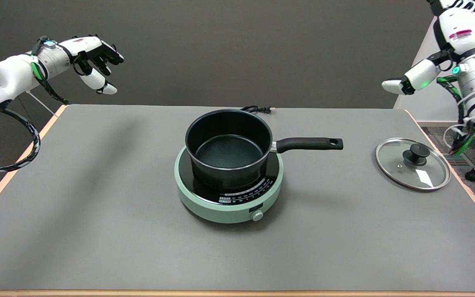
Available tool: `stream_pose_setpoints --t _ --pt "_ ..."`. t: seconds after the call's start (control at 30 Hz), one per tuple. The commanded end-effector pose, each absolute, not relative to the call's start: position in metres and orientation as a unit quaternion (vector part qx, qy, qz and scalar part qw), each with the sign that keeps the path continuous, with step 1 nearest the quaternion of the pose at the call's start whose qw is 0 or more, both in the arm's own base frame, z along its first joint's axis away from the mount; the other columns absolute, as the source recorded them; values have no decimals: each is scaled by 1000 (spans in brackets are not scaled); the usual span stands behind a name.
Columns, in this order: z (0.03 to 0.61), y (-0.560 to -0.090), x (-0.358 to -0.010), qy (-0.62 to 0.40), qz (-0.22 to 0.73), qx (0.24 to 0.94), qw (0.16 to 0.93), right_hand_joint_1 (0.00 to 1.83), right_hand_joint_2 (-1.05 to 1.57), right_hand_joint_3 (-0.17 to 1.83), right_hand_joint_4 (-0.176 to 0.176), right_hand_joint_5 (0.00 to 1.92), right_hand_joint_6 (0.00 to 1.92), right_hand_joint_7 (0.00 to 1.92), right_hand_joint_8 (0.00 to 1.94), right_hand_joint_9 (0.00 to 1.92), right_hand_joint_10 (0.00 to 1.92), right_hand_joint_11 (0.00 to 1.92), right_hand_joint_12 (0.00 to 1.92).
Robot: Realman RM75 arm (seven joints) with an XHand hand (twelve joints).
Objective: Pick up the pot lid.
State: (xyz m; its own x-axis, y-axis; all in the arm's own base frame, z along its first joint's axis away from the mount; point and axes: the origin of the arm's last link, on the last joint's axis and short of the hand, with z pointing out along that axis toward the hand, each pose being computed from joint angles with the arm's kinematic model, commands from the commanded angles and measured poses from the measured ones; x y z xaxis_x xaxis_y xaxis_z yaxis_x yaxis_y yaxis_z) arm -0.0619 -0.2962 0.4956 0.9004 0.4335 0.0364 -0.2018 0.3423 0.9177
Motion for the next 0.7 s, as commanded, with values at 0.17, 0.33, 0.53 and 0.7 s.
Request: stream_pose_setpoints --t 0.17,0.33,0.53,0.7 --pt "474 -321 -96 140 169 556 801 1090 -459 1102 -176 28 28 28 28 28 28 28 28" --pt "469 -321 -99 158 170 556 798 1090 -460 1100 -176 28 28 28 28 28 28 28 28" --pt "467 -311 -98 191 180 544 797 1091 -448 1082 -176 28 28 28 28 28 28 28 28" --pt "475 -296 -101 210 186 528 802 1098 -417 1043 -176 37 37 37 37 37 37 37 37"
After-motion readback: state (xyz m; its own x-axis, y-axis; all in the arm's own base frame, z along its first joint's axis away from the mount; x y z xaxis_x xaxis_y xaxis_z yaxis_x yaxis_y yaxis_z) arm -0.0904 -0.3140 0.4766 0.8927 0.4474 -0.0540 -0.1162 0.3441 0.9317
